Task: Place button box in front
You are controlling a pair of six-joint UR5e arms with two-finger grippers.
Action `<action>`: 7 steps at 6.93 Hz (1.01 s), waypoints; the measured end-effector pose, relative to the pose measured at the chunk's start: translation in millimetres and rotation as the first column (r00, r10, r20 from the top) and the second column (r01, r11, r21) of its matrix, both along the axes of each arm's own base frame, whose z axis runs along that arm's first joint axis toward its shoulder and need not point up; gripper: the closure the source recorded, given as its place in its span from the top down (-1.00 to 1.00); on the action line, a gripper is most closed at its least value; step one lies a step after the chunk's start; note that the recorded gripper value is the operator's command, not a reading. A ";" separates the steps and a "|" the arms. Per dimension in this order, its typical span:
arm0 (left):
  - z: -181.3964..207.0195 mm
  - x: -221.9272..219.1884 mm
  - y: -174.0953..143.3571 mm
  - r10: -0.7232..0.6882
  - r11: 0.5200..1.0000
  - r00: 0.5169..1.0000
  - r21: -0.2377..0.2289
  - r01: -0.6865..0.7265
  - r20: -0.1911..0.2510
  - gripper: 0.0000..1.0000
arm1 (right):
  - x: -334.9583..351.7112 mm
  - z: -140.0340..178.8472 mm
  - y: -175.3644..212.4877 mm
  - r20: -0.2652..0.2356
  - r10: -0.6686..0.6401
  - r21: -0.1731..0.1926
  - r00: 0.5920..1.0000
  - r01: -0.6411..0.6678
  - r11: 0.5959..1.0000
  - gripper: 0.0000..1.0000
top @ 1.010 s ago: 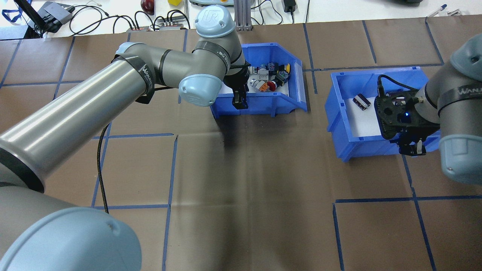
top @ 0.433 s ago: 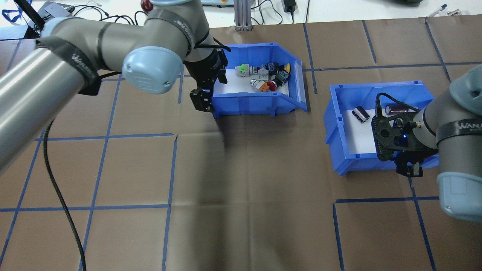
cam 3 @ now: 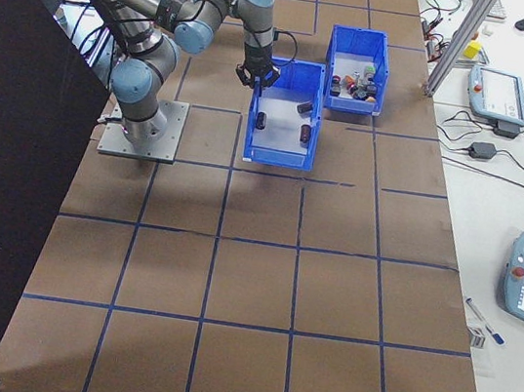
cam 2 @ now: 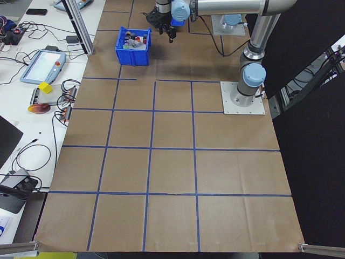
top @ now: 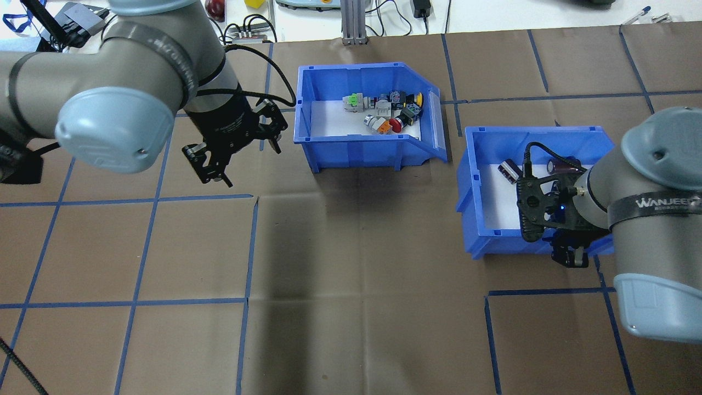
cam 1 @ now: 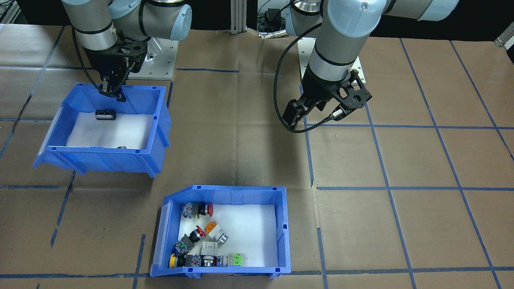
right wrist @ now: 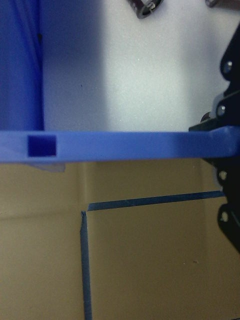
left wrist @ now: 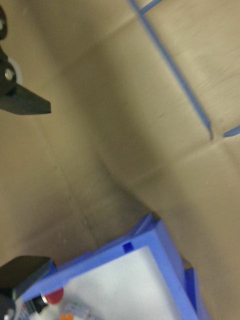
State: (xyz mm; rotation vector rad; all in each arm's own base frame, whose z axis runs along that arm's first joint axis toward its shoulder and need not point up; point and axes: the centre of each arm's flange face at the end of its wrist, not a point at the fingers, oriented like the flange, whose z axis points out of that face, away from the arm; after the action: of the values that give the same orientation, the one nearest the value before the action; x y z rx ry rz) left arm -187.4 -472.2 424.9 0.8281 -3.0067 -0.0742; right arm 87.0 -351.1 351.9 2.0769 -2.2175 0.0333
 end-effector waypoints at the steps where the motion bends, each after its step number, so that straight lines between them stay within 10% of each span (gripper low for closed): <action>1: 3.0 22.2 24.5 -0.227 0.974 0.974 -0.018 0.227 -0.007 0.98 | 22.2 -3.3 6.9 0.006 -0.003 0.004 1.000 0.003 1.000 -0.87; 3: 24.7 46.0 72.4 -0.526 0.847 0.850 -0.083 0.526 0.023 0.98 | 66.8 -7.5 23.7 0.014 0.014 0.006 1.000 -0.014 1.000 -0.87; 7: 53.8 116.3 75.5 -0.576 0.815 0.817 -0.075 0.575 0.011 0.98 | 174.3 -38.5 58.0 0.013 0.124 0.003 0.992 -0.124 0.992 -0.86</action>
State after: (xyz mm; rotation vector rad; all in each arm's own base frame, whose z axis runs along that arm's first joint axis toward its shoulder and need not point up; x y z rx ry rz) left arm -71.1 -396.7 478.7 -0.1210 -3.1005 0.0269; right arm 261.3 -293.1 313.4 2.2201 -2.0936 0.0528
